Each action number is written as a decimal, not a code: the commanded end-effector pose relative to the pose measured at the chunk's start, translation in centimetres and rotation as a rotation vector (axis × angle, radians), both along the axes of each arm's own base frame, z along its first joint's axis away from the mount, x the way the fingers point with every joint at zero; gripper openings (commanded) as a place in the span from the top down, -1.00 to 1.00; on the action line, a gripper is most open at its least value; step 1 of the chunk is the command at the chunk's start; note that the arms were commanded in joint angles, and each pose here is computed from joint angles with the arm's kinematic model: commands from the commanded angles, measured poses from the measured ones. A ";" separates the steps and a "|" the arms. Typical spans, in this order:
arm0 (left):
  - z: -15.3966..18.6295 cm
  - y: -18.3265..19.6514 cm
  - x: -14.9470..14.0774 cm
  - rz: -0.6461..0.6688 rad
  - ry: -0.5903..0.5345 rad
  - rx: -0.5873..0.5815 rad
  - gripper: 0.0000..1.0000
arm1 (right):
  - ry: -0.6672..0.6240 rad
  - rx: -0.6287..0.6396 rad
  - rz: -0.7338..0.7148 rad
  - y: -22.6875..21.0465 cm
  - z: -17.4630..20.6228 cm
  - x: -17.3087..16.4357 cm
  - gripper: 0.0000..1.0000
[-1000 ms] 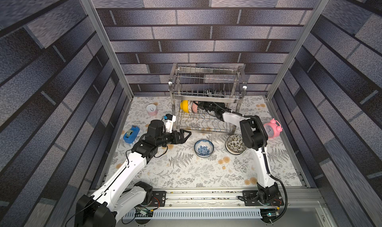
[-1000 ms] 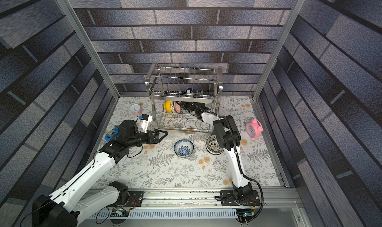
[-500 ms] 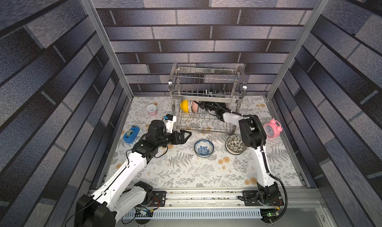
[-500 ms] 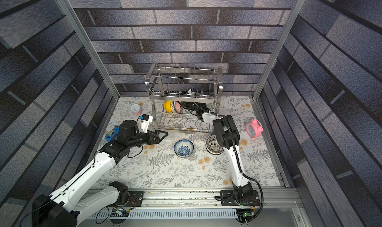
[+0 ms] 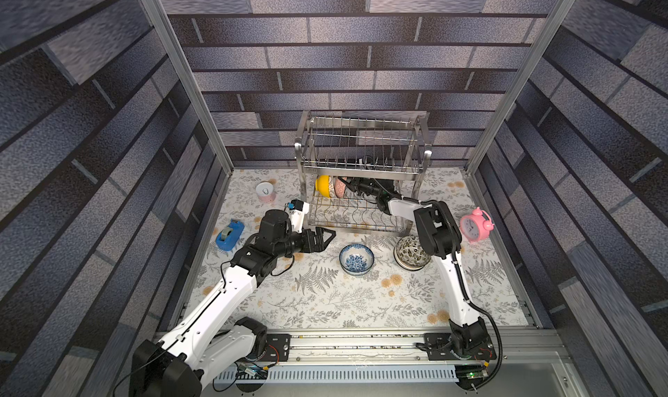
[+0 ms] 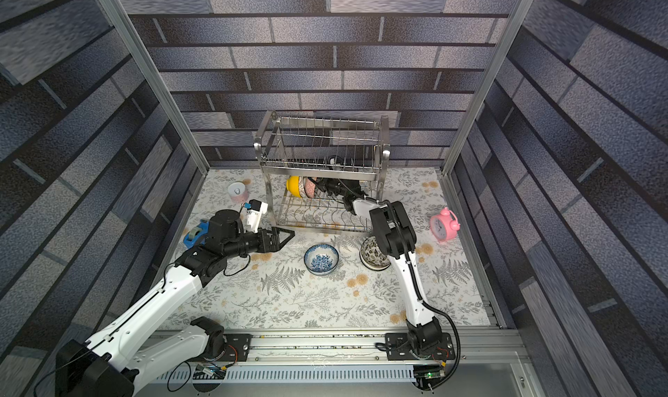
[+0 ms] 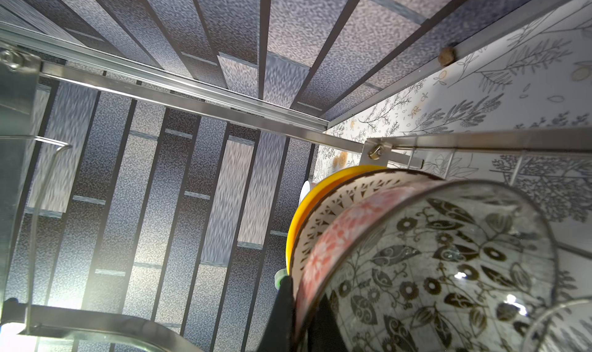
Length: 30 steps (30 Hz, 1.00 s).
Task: Load bowls into a dish rack
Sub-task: Place the bowl in the dish rack.
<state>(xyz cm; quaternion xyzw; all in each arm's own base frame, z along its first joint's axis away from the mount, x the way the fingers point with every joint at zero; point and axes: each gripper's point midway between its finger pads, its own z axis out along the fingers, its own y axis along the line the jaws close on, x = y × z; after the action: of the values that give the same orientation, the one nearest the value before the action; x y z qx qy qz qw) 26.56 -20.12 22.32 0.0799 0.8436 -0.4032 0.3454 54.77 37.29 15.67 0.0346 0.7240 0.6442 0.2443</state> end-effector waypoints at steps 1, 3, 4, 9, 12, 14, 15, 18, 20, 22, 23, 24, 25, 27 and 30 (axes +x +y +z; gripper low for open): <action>1.3 -0.1 0.0 -0.010 -0.045 0.009 -0.99 | -0.023 0.017 0.021 0.5 0.3 -0.3 1.00; 1.3 -0.1 0.0 -0.011 -0.043 0.009 -0.99 | -0.012 -0.004 0.010 0.3 -0.2 -0.3 0.98; 1.3 -0.1 0.0 -0.011 -0.043 0.009 -0.99 | -0.012 -0.012 0.009 0.3 -0.3 -0.4 0.95; 1.0 -0.1 0.1 -0.008 -0.037 0.012 -0.99 | -0.003 -0.035 0.010 0.1 -0.6 -0.8 0.70; 1.0 -0.2 0.2 -0.008 -0.037 0.011 -0.99 | -0.006 -0.039 0.010 0.1 -0.4 -0.9 0.58; 1.0 -0.2 0.2 -0.006 -0.038 0.013 -0.99 | -0.010 -0.043 0.007 0.0 -0.1 -1.0 0.51; 1.0 -0.2 0.2 -0.005 -0.040 0.012 -0.99 | -0.013 -0.043 0.006 -0.1 0.1 -1.1 0.48; 1.0 -0.2 0.3 -0.005 -0.041 0.015 -0.99 | -0.023 -0.048 0.001 -0.3 0.6 -1.3 0.35; 0.8 -0.1 0.3 -0.003 -0.038 0.019 -0.99 | -0.035 -0.055 -0.008 -0.5 1.2 -1.6 0.24; 0.8 -0.2 0.3 -0.003 -0.038 0.020 -0.99 | -0.041 -0.068 -0.017 -0.9 1.4 -1.9 0.17; 0.8 -0.2 0.4 -0.004 -0.041 0.023 -0.99 | -0.048 -0.076 -0.020 -1.0 1.6 -2.1 0.13; 0.8 -0.2 0.4 -0.004 -0.042 0.024 -0.99 | -0.050 -0.085 -0.025 -1.1 1.6 -2.3 0.08; 0.8 -0.2 0.4 -0.004 -0.042 0.027 -0.99 | -0.054 -0.092 -0.028 -1.3 1.8 -2.5 0.04; 0.6 -0.1 0.4 -0.004 -0.040 0.031 -0.99 | -0.065 -0.103 -0.034 -1.6 2.3 -2.9 -0.05; 0.5 -0.1 0.4 -0.005 -0.039 0.039 -0.99 | -0.078 -0.113 -0.039 -2.1 2.9 -3.5 -0.14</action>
<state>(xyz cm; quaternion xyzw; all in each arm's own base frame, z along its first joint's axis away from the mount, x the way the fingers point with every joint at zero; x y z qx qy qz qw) 26.71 -20.14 21.98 0.0813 0.8471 -0.3960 0.3449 51.75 35.77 15.85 0.0292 0.7560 0.6017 0.2562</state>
